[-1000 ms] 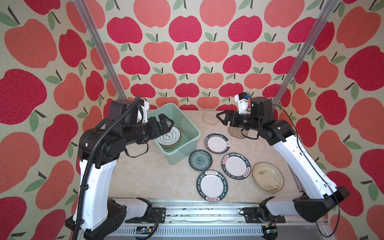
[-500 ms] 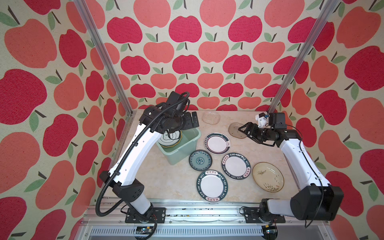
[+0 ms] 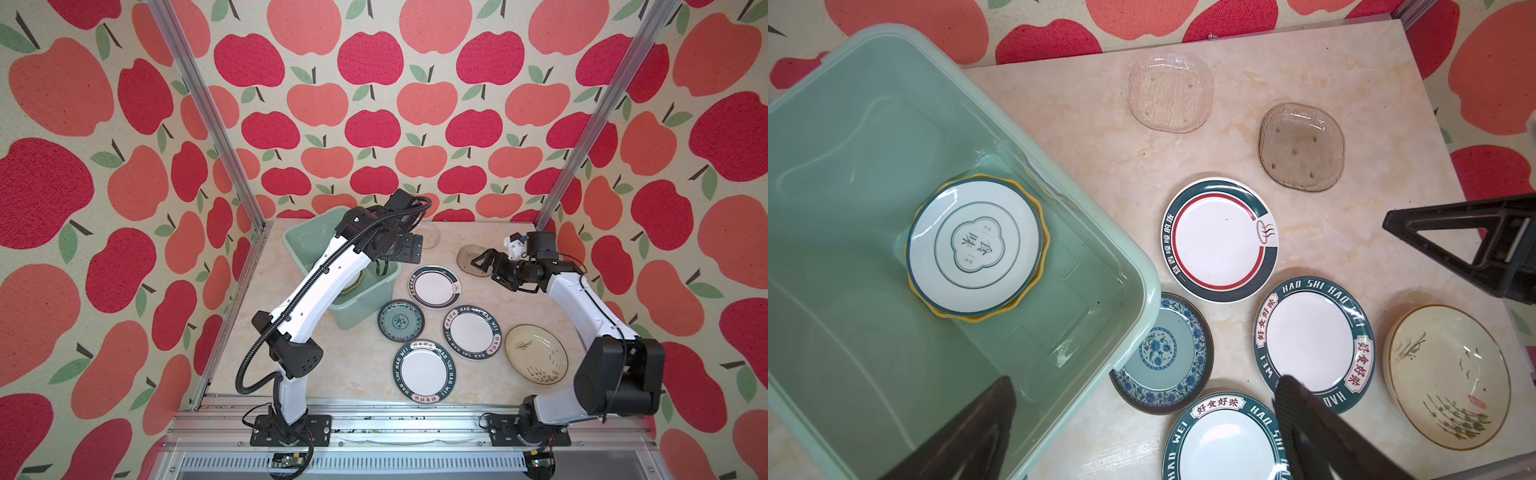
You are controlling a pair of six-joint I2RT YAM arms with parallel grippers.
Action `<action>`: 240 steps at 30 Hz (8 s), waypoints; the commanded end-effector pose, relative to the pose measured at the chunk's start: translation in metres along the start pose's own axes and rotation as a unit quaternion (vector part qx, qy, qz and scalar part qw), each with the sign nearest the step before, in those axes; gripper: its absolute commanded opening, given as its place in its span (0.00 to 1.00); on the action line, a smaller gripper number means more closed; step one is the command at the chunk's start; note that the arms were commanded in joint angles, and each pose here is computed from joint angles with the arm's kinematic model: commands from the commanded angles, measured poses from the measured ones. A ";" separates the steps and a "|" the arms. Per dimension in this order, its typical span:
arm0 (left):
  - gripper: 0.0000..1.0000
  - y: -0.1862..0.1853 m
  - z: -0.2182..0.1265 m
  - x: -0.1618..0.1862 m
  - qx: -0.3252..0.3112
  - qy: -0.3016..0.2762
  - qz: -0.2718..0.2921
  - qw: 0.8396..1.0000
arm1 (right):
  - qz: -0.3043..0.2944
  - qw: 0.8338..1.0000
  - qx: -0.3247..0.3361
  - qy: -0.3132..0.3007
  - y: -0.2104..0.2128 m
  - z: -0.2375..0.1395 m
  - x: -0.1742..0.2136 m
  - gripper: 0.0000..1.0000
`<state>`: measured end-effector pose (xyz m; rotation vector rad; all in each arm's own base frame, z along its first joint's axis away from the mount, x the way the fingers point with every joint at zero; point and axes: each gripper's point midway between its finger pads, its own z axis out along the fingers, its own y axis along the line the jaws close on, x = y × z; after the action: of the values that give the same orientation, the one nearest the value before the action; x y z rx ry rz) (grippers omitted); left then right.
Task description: Place the plates into the plastic bin on the countertop
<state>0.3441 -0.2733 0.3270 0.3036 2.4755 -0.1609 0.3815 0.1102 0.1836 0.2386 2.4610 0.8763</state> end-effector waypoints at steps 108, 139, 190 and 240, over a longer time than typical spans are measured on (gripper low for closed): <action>0.89 0.151 -0.100 0.046 0.081 -0.152 -0.301 0.938 | -0.078 0.981 -0.156 0.090 0.306 0.064 0.046 0.00; 0.93 0.181 -0.127 0.072 -0.009 -0.177 -0.245 0.953 | -0.132 0.990 0.035 0.022 0.282 0.241 0.093 0.00; 0.94 0.195 -0.137 0.070 -0.028 -0.189 -0.247 0.950 | -0.192 0.978 0.035 0.078 0.263 0.281 0.142 0.64; 0.94 -0.002 -0.109 0.047 0.183 -0.037 -0.170 0.968 | -0.122 0.988 -0.063 0.075 0.105 -0.066 0.070 0.73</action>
<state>0.2307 -0.2272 0.3886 0.0836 2.4044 -0.7983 0.2940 0.2016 0.2801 -0.2466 2.4546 0.9711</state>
